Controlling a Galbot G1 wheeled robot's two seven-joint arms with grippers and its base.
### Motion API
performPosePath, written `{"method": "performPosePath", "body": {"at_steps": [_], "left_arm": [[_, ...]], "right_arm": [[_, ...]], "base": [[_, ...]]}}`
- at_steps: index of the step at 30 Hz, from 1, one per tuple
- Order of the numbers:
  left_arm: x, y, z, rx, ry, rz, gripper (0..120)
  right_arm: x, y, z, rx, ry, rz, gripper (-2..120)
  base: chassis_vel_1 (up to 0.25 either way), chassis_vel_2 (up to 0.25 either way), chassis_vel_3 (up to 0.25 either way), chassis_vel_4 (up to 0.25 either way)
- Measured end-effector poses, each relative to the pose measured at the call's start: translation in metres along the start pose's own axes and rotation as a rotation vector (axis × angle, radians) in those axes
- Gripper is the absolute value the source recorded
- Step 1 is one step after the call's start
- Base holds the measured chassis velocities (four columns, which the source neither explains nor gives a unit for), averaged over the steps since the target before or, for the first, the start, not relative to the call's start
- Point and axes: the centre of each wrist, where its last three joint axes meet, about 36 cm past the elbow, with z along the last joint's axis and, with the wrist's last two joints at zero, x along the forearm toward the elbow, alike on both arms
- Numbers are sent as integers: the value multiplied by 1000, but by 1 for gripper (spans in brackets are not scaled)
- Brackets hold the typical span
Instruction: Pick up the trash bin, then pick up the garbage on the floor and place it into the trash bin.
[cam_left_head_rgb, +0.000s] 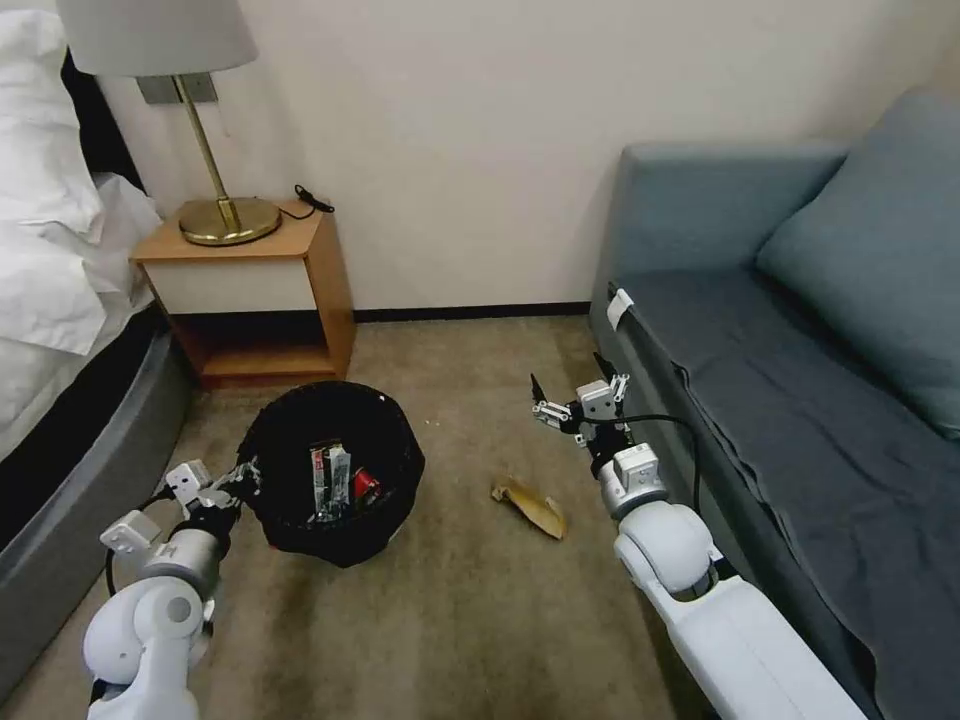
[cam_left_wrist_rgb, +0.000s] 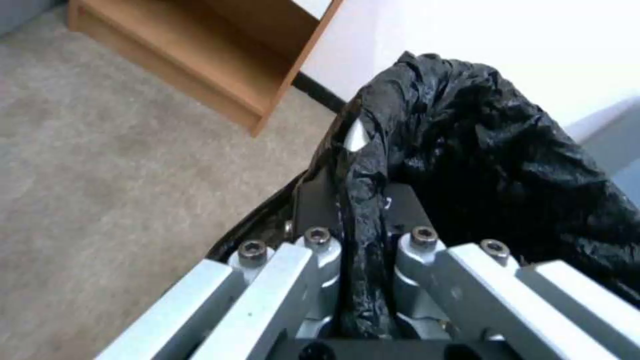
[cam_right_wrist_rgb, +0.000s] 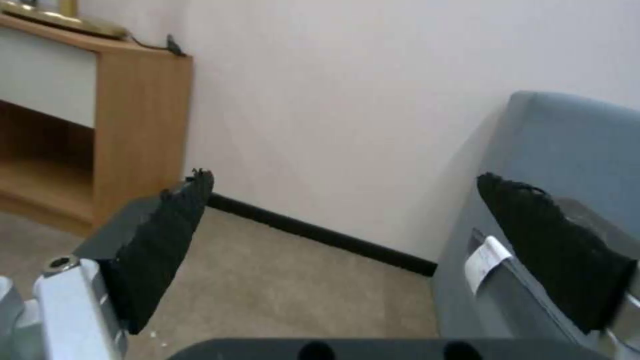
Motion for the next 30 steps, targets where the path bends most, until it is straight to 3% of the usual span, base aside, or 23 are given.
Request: {"method": "performPosePath", "body": {"at_steps": [9, 14, 18, 30], "left_arm": [[2, 0, 0, 4, -5, 0, 5], [3, 1, 4, 12, -9, 1, 5], [2, 4, 6, 16, -16, 4, 5], [0, 25, -5, 43, -32, 21, 5]], "right_arm": [[1, -6, 15, 15, 44, -39, 100], [-19, -11, 34, -27, 167, -155, 100], [-49, -14, 53, -77, 359, -294, 100], [-138, 14, 84, -117, 688, -506, 100]], "base": [[-106, 118, 108, -115], [0, 0, 0, 0], [0, 0, 0, 0], [0, 0, 0, 0]]}}
